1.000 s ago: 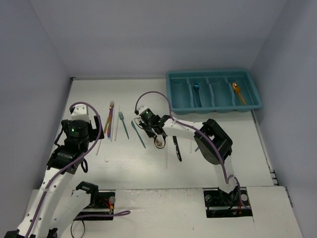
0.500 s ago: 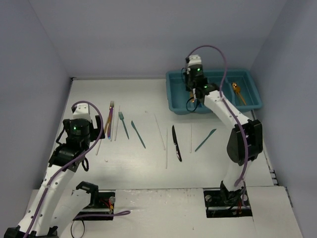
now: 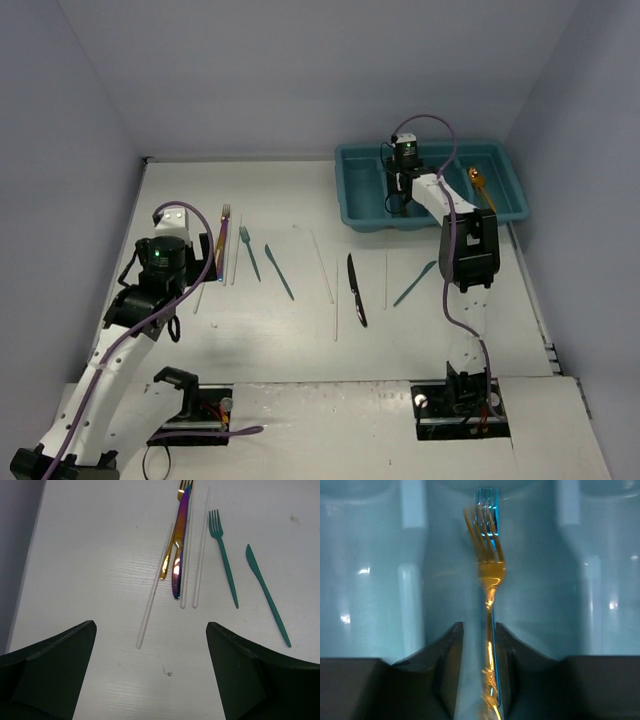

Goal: Sort the eating utensils into containers

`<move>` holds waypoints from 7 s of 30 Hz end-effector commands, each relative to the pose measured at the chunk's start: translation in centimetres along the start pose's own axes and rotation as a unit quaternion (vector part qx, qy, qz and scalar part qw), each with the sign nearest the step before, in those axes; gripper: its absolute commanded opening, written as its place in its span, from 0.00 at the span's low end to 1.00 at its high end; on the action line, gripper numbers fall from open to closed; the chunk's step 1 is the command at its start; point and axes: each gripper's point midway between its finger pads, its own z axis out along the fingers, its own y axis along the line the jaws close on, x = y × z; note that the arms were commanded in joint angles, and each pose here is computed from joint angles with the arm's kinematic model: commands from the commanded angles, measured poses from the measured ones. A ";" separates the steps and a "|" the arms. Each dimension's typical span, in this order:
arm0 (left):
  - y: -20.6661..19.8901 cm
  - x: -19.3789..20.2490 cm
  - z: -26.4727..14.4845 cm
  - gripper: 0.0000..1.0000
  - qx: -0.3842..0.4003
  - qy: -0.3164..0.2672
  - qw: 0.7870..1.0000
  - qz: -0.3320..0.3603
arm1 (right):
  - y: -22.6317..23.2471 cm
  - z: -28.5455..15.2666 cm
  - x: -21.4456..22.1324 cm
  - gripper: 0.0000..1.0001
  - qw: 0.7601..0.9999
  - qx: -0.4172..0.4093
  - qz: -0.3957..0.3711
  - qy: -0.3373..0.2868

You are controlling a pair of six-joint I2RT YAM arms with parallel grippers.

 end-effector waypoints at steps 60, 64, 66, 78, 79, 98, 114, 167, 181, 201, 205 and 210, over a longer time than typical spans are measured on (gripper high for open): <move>-14.8 2.0 21.6 0.00 0.001 0.189 0.978 -0.083 | 4.2 -30.8 5.2 0.53 0.956 -0.231 0.103 -0.146; -18.7 -3.6 17.5 0.00 0.113 0.113 0.977 -0.138 | 8.0 -32.8 4.7 0.57 0.939 -0.303 0.083 -0.143; -20.4 -6.1 15.0 0.00 0.169 0.075 0.969 -0.164 | 9.9 -34.1 4.0 0.60 0.922 -0.348 0.082 -0.148; -27.3 -13.0 1.5 0.00 0.389 -0.021 0.894 -0.223 | 17.9 -38.2 3.7 0.63 0.885 -0.436 0.053 -0.156; -27.6 -13.1 0.9 0.00 0.396 -0.021 0.890 -0.226 | 18.2 -38.3 3.6 0.63 0.886 -0.432 0.052 -0.160; -30.7 -13.6 -4.6 0.00 0.453 -0.034 0.860 -0.234 | 19.2 -35.7 2.0 0.49 0.913 -0.352 0.068 -0.192; -29.8 -11.6 -3.1 0.45 0.429 -0.044 0.880 -0.199 | 18.3 -33.4 1.7 0.00 0.929 -0.299 0.094 -0.196; -2.2 -0.6 19.3 0.76 -0.022 0.211 0.977 -0.003 | 0.5 -24.3 -2.9 0.48 0.968 -0.103 0.116 -0.198; -3.8 -2.7 24.1 0.51 -0.003 0.176 0.984 -0.009 | 1.5 -24.3 2.7 0.48 0.972 -0.124 0.119 -0.159; -6.1 -5.8 31.8 0.62 0.025 0.115 0.993 -0.018 | 2.3 -24.3 4.0 0.49 0.972 -0.147 0.114 -0.144; -5.6 -4.7 33.0 0.62 0.023 0.128 0.991 -0.018 | 2.4 -24.1 4.3 0.49 0.973 -0.148 0.114 -0.139; -5.2 -4.1 33.7 0.61 0.032 0.137 0.990 -0.030 | 2.5 -23.7 4.7 0.49 0.973 -0.149 0.114 -0.133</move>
